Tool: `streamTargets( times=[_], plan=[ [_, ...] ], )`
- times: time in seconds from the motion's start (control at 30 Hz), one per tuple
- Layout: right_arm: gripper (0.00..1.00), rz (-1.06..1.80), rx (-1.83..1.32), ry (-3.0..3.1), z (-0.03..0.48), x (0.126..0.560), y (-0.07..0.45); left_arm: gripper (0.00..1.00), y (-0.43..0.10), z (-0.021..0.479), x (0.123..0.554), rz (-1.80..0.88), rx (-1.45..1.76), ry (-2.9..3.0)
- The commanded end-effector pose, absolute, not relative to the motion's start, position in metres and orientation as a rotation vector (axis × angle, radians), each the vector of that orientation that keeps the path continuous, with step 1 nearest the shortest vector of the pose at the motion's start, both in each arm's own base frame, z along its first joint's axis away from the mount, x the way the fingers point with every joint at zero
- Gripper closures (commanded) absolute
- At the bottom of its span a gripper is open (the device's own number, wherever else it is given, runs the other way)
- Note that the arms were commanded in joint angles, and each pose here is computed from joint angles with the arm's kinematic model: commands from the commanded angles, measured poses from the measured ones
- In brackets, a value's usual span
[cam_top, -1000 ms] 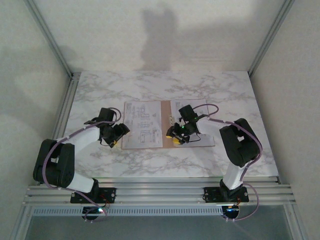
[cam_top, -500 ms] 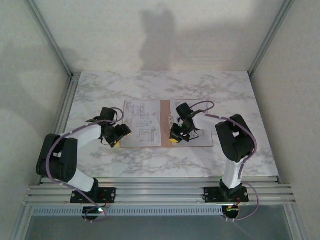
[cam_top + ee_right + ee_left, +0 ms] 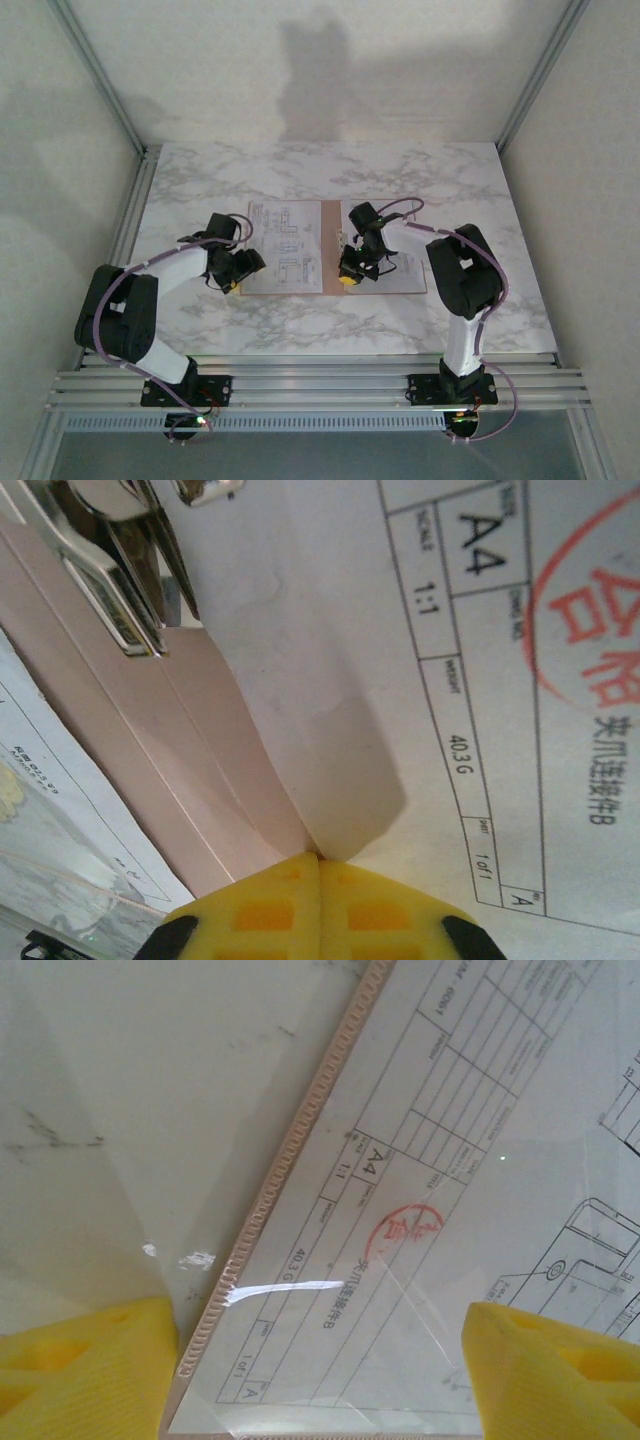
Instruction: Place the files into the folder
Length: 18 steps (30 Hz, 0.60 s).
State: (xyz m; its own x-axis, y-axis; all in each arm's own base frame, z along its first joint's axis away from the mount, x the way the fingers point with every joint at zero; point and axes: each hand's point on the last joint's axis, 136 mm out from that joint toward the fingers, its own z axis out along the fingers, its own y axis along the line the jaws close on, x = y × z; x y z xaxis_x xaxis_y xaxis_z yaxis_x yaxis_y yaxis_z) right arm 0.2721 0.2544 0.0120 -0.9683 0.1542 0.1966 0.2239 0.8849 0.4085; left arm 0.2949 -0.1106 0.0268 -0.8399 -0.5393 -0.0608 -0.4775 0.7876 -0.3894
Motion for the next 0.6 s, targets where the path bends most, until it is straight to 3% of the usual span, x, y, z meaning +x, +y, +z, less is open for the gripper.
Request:
streamTargets(
  times=[0.0,0.57],
  plan=[
    [1.0,-0.244,-0.315,-2.848,-0.04,0.235,0.207,0.26,-0.148,0.06,0.317,-0.739,-0.601,2.73],
    [1.0,-0.227,-0.313,-2.845,-0.04,0.236,0.207,0.3,-0.18,0.146,0.314,-0.958,-0.442,2.572]
  ],
)
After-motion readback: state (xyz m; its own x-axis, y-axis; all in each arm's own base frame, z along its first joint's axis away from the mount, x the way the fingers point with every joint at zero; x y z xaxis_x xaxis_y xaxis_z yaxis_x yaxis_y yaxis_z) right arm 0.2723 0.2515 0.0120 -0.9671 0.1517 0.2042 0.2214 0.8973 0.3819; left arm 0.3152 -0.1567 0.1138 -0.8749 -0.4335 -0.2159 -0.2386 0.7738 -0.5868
